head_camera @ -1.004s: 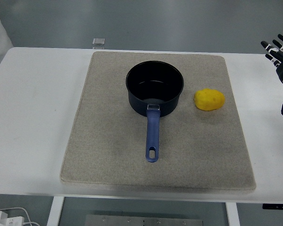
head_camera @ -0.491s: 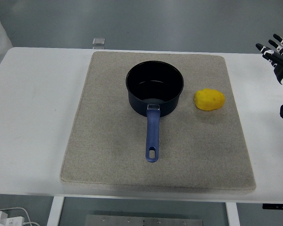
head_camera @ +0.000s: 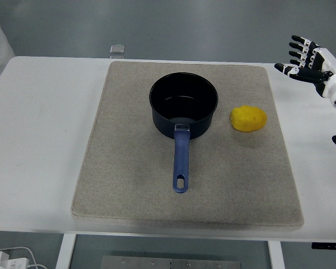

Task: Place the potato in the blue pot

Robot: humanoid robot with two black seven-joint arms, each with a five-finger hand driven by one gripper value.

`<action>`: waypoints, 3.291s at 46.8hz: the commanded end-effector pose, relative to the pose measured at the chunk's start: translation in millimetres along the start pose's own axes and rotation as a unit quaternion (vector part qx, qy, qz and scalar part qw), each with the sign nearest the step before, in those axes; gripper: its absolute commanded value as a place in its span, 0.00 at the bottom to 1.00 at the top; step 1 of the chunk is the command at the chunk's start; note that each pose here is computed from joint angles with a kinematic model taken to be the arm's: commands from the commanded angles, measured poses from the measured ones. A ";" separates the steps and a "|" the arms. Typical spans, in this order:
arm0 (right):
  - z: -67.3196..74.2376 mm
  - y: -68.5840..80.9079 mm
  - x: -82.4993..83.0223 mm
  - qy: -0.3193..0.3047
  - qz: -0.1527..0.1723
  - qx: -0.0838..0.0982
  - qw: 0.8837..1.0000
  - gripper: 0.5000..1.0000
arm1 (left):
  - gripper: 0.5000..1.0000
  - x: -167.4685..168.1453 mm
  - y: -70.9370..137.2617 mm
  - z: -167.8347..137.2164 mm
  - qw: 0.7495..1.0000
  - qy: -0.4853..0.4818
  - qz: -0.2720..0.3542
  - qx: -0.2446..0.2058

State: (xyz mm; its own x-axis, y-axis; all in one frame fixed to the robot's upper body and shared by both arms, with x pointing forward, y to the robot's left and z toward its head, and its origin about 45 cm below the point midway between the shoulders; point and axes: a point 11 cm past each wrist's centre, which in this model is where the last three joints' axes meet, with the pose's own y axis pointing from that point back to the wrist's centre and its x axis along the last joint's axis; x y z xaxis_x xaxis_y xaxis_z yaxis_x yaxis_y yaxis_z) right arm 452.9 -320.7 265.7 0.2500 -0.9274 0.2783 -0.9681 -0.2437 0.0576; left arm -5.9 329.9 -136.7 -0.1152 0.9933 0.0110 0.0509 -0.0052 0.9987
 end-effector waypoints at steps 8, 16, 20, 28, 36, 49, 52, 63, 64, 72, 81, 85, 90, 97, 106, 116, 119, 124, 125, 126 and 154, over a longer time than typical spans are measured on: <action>2.2 15.6 -24.5 0.124 -0.099 0.014 0.987 0.86 | 1.00 0.2 0.0 0.0 1.000 0.000 0.000 0.000; 12.1 22.2 -38.2 0.188 -0.138 0.027 0.972 0.86 | 1.00 0.2 0.0 0.0 1.000 0.000 0.000 0.000; 18.7 25.3 -46.2 0.208 -0.155 0.030 0.965 0.86 | 1.00 0.2 0.0 0.0 1.000 0.000 0.000 0.000; 26.0 27.1 -44.3 0.222 -0.148 0.024 0.963 0.86 | 1.00 0.2 0.0 0.0 1.000 0.000 0.000 0.000; 45.0 32.5 -44.0 0.282 -0.157 0.010 0.946 0.85 | 1.00 -0.4 0.0 0.0 1.000 0.000 -0.001 0.000; 55.6 28.3 -54.2 0.290 -0.161 0.004 0.943 0.85 | 1.00 0.2 0.0 0.0 1.000 0.000 0.000 0.000; 57.7 25.9 -57.5 0.288 -0.162 0.003 0.944 0.85 | 1.00 0.2 0.0 0.0 1.000 0.000 0.000 0.000; 60.0 17.2 -69.2 0.284 -0.167 0.004 0.944 0.84 | 1.00 0.2 0.0 0.0 1.000 0.000 0.000 0.000; 58.2 16.0 -68.4 0.286 -0.166 0.005 0.944 0.84 | 1.00 0.2 0.0 0.0 1.000 0.000 0.000 0.000; 57.8 15.4 -70.6 0.283 -0.178 0.003 0.943 0.57 | 1.00 0.2 0.0 0.0 1.000 0.000 0.000 0.000; 61.4 18.1 -72.7 0.291 -0.198 0.005 0.936 0.25 | 1.00 0.2 0.0 0.0 1.000 0.000 0.000 0.000; 64.6 18.5 -69.2 0.294 -0.197 0.000 0.935 0.03 | 1.00 0.2 0.0 0.0 1.000 0.000 0.000 0.000; 67.0 19.3 -69.2 0.289 -0.206 -0.008 0.935 0.00 | 1.00 -0.4 0.0 0.0 1.000 0.000 -0.001 0.000; 69.2 18.6 -64.3 0.286 -0.202 -0.018 0.937 0.00 | 1.00 0.2 0.0 0.0 1.000 0.000 0.000 0.000; 67.5 17.5 -64.3 0.278 -0.205 -0.020 0.938 0.00 | 1.00 0.2 0.0 0.0 1.000 0.000 0.000 0.000; 66.3 16.6 -63.5 0.277 -0.204 -0.020 0.939 0.00 | 1.00 0.2 0.0 0.0 1.000 0.000 0.000 0.000; 62.8 14.4 -62.6 0.270 -0.202 -0.019 0.941 0.00 | 1.00 -0.4 0.0 0.0 1.000 0.000 -0.001 0.000; 53.4 8.4 -59.1 0.241 -0.187 -0.017 0.952 0.00 | 1.00 0.2 0.0 0.0 1.000 0.000 0.000 0.000; 51.6 7.3 -58.7 0.236 -0.186 -0.017 0.954 0.00 | 1.00 0.2 0.0 0.0 1.000 0.000 0.000 0.000; 50.3 6.6 -58.6 0.233 -0.186 -0.016 0.954 0.00 | 1.00 0.2 0.0 0.0 1.000 0.000 0.000 0.000; 53.0 8.8 -55.0 0.234 -0.191 -0.024 0.953 0.00 | 1.00 0.2 0.0 0.0 1.000 0.000 0.000 0.000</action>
State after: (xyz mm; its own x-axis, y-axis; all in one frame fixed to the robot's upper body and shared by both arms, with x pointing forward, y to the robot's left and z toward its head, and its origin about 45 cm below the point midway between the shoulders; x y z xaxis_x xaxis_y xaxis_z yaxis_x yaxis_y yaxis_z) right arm 431.0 -284.4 198.6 0.5629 -0.5410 0.6248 -0.8087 -0.5167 0.2812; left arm -5.9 329.9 -136.7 -0.1152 0.9933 0.0112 0.0508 -0.0053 0.9987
